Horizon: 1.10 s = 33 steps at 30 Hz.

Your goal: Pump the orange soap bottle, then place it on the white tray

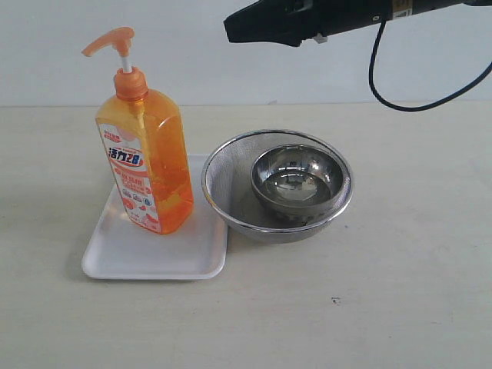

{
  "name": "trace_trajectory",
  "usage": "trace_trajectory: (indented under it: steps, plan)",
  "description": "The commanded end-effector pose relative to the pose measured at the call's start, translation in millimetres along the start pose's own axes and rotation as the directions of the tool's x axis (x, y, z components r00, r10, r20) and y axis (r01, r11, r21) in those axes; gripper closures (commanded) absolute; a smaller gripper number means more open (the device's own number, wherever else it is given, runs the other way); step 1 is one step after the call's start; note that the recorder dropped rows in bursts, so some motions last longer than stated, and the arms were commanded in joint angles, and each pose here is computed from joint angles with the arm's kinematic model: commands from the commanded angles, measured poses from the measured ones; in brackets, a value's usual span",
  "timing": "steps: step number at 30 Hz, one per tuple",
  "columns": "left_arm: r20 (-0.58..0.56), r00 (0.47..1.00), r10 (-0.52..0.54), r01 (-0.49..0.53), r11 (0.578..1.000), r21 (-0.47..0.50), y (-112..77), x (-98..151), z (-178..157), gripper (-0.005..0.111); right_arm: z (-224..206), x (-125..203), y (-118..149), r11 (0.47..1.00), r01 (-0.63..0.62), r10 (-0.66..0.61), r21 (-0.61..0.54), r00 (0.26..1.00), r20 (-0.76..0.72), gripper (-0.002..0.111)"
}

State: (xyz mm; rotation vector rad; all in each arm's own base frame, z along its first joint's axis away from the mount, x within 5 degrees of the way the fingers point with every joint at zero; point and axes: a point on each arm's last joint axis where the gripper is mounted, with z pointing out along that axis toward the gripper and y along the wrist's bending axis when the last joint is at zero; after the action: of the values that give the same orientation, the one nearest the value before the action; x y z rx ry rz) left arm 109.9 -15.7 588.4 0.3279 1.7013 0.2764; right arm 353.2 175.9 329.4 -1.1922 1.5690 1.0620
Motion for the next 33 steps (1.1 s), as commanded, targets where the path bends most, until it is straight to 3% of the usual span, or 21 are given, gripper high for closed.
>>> trace_trajectory:
  steps: [1,8,13,17,33]
  plan:
    - [-0.012,1.000,0.001,-0.001,1.000,0.006,-4.4,-0.1,5.2,0.102,-4.8,-5.4,-1.4,0.999,0.025,-0.026,0.045,1.000,0.011,0.107]
    - [-0.016,1.000,0.013,-0.013,1.000,-0.015,-3.6,0.7,6.5,0.102,-4.9,-5.4,-2.8,0.997,0.037,-0.037,0.061,0.999,0.010,0.107]
    - [-0.071,0.997,0.039,-0.041,0.999,-0.024,-11.9,14.9,15.0,0.102,-3.7,-5.6,-3.2,0.996,0.058,-0.058,0.072,0.998,0.008,0.107]
    - [-0.136,0.990,0.024,-0.032,0.998,-0.054,-19.4,38.5,21.5,0.102,-3.6,-5.6,-3.3,0.993,0.091,-0.092,0.074,0.996,0.005,0.107]
    - [-0.067,0.992,-0.107,0.107,0.994,0.006,-43.3,143.2,7.0,0.102,12.9,-4.3,1.5,0.987,0.149,-0.149,0.066,0.989,-0.009,0.107]
